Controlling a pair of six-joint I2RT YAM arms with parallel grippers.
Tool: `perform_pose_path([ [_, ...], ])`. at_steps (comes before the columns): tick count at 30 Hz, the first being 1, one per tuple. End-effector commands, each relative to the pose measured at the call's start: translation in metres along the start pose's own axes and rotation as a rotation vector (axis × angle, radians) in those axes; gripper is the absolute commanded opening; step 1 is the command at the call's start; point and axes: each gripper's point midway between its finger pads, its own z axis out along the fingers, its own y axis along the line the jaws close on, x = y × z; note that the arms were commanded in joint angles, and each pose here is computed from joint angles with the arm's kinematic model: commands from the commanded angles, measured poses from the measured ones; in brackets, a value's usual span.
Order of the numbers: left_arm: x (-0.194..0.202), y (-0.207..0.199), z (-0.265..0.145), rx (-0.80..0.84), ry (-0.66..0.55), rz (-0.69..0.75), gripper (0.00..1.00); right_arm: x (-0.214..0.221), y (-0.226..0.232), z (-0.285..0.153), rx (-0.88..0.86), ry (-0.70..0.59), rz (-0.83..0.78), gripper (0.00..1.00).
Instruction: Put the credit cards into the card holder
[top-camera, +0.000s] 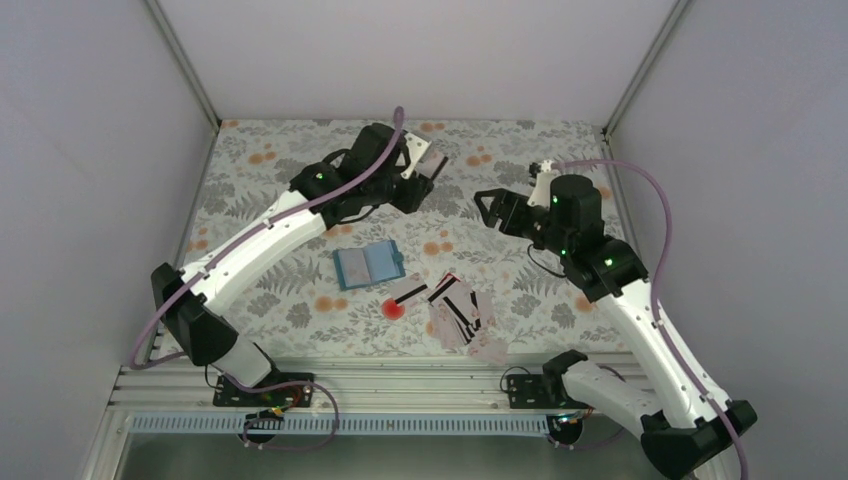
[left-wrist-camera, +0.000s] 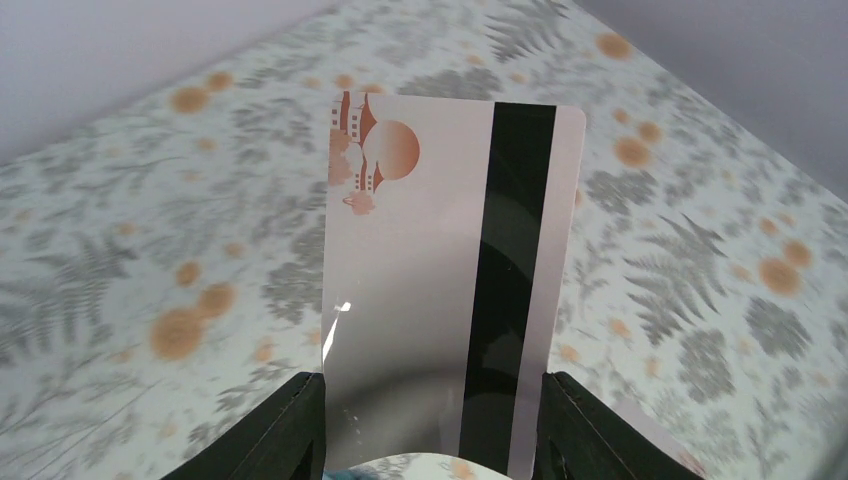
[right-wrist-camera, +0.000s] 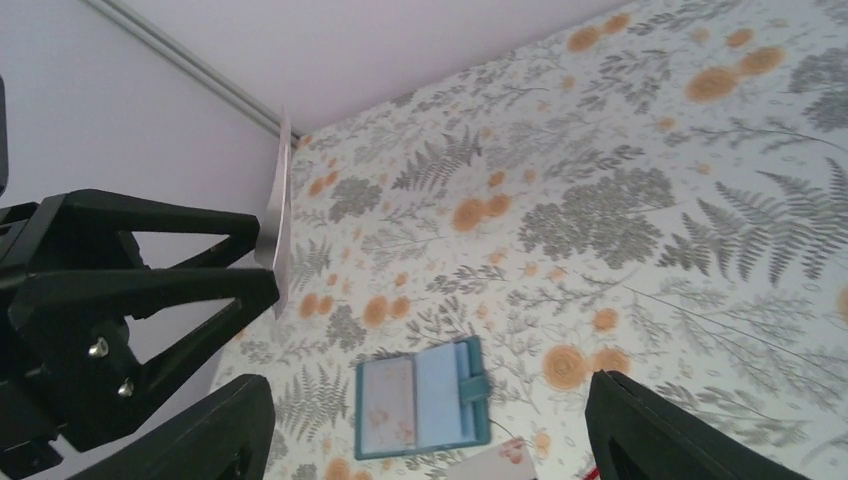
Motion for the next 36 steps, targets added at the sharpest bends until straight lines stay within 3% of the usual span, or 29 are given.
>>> perform_pose_path([
  [1,-0.023,0.035,-0.03,-0.226,-0.114,-0.13,0.42,-0.019,0.033,0.002,-0.132,-0.023,-0.038,0.79],
  [8,-0.023,0.044,-0.041,-0.328,-0.13,-0.212,0.42,-0.019,0.057,0.027,-0.239,0.05,-0.047,0.72],
  [20,-0.031,0.023,-0.043,-0.292,-0.135,-0.209,0.42,-0.035,0.104,0.057,-0.329,0.073,-0.103,0.65],
  [36,-0.039,0.01,-0.054,-0.247,-0.167,-0.201,0.41,-0.047,0.119,0.083,-0.326,0.081,-0.087,0.37],
])
